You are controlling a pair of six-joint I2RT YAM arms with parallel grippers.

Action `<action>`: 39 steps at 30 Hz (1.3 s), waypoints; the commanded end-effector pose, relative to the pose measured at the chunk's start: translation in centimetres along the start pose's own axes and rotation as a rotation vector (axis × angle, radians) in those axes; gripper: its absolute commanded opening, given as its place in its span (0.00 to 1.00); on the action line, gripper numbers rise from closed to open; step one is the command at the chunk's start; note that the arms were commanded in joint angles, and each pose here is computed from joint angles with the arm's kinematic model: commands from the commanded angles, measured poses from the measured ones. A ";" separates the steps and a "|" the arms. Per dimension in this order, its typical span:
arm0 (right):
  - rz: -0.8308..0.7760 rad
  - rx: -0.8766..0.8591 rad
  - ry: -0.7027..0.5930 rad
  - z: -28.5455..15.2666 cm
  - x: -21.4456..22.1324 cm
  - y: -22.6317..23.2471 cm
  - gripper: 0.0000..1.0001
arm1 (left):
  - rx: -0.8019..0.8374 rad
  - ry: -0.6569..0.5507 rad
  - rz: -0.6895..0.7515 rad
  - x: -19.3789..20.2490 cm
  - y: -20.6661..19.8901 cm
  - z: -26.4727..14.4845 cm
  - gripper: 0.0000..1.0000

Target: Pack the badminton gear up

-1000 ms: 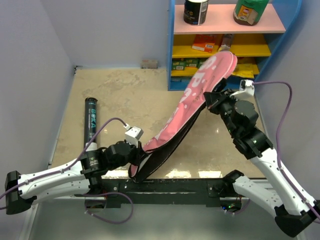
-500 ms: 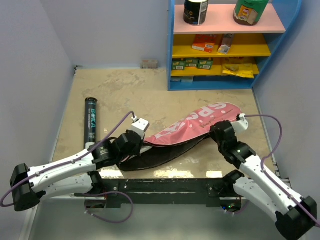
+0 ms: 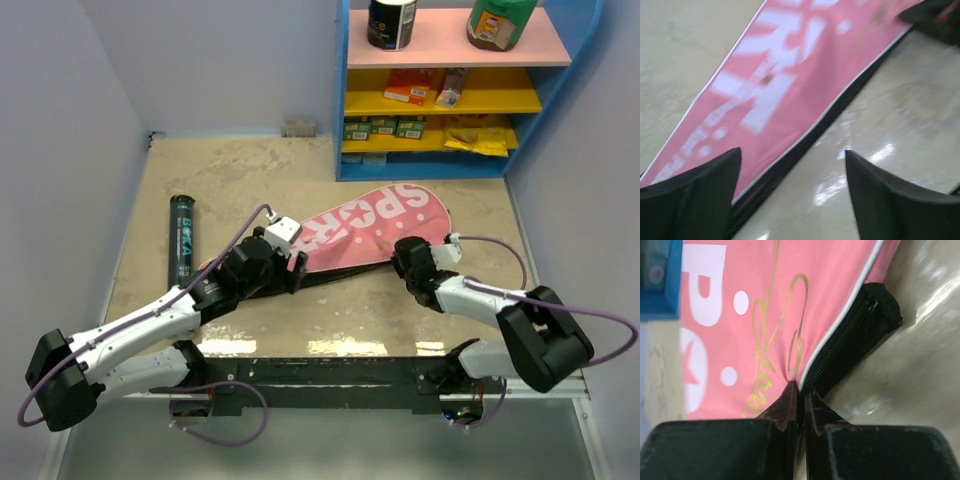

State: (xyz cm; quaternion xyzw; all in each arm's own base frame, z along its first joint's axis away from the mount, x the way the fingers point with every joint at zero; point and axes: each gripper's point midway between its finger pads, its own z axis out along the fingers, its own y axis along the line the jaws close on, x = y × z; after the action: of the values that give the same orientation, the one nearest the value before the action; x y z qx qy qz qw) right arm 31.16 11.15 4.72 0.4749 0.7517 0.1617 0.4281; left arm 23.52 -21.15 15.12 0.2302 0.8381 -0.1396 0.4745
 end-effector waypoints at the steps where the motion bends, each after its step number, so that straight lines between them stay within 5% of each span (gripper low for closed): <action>1: 0.080 -0.107 0.202 -0.5 4.7 3.5 0.00 | 0.309 -0.262 -0.077 -8.4 -6.1 -1.9 1.00; 4: 0.089 -0.086 0.214 0.3 5.5 3.3 0.00 | 0.353 -0.271 -0.103 -8.2 -6.6 -2.9 1.00; 9: 0.126 -0.054 0.212 1.1 6.0 2.6 0.00 | 0.183 -0.224 -0.123 -7.1 -3.4 -1.6 1.00; 17: 0.157 -0.033 0.146 -0.9 3.5 0.6 0.00 | -0.014 -0.125 -0.201 -3.3 1.3 2.6 0.79; 21: 0.096 -0.051 0.117 -2.6 1.7 1.2 0.35 | -0.071 -0.049 -0.205 -0.3 2.2 3.9 0.74; 22: 0.043 -0.026 0.100 -2.9 1.1 0.5 0.45 | -0.081 -0.058 -0.213 -0.3 2.3 4.5 0.73; 26: -0.059 -0.076 0.102 -5.2 -0.6 2.5 0.56 | -0.081 -0.035 -0.232 0.9 2.2 5.1 0.70; 33: -0.322 -0.111 0.008 -7.2 -4.5 5.8 0.60 | 0.058 0.022 -0.269 2.7 -0.6 6.1 0.58; 39: -0.608 -0.031 0.036 -3.5 -3.6 7.6 0.56 | 0.114 0.102 -0.304 5.9 -2.0 7.4 0.38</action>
State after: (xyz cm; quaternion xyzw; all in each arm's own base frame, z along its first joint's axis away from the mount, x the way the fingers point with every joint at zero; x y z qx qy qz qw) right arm 31.58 13.06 14.11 0.3012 0.8282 0.1289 0.4547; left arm 25.74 -23.22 7.09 0.1393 0.8810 -0.2036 0.4038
